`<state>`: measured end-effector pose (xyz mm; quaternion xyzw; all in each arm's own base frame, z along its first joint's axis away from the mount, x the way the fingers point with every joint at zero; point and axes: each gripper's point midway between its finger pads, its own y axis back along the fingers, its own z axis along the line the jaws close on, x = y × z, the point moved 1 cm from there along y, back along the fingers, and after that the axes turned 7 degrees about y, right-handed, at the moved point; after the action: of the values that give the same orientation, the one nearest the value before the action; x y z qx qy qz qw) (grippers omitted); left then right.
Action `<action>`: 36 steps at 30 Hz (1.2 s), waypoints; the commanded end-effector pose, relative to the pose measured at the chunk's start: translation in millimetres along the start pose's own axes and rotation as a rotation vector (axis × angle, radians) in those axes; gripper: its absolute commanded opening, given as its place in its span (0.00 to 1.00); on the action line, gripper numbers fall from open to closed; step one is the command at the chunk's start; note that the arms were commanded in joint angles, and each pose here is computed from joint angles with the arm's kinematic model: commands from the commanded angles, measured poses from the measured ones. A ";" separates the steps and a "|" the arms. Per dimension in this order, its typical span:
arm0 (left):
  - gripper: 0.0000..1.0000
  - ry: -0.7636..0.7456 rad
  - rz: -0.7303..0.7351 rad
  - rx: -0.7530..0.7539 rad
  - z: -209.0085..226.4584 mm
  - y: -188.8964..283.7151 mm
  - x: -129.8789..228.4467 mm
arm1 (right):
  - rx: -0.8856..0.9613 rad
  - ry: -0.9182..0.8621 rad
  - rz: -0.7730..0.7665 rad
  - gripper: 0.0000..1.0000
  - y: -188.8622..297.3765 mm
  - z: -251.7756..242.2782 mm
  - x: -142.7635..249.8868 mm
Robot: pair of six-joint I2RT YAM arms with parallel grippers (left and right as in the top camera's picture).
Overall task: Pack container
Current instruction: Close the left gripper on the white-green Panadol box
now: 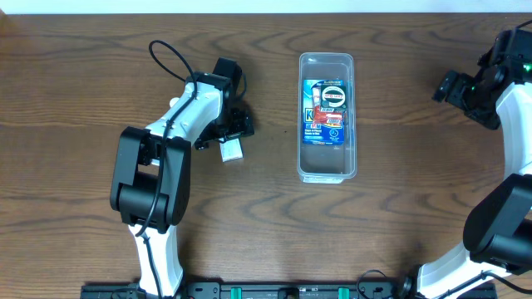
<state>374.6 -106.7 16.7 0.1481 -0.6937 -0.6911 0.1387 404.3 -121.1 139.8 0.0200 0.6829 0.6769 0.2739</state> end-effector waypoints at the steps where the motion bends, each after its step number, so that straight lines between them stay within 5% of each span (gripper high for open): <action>1: 0.98 0.004 0.012 -0.030 5.1 -7.1 4.9 | 0.008 -0.006 0.003 0.99 -1.6 -1.8 0.8; 18: 0.99 -0.001 0.003 -0.022 5.5 -14.7 5.3 | 0.008 -0.006 0.003 0.99 -1.6 -1.8 0.9; 25: 0.75 0.000 0.003 -0.022 5.5 -14.7 5.3 | 0.008 -0.006 0.003 0.99 -1.6 -1.8 0.9; 36: 0.64 -0.001 0.002 -0.022 5.4 -14.4 5.2 | 0.008 -0.006 0.003 0.99 -1.6 -1.8 0.8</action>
<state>372.5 -106.0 7.8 0.1504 -0.6945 -0.6901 0.1370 404.2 -121.3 139.7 0.0201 0.6829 0.6769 0.2741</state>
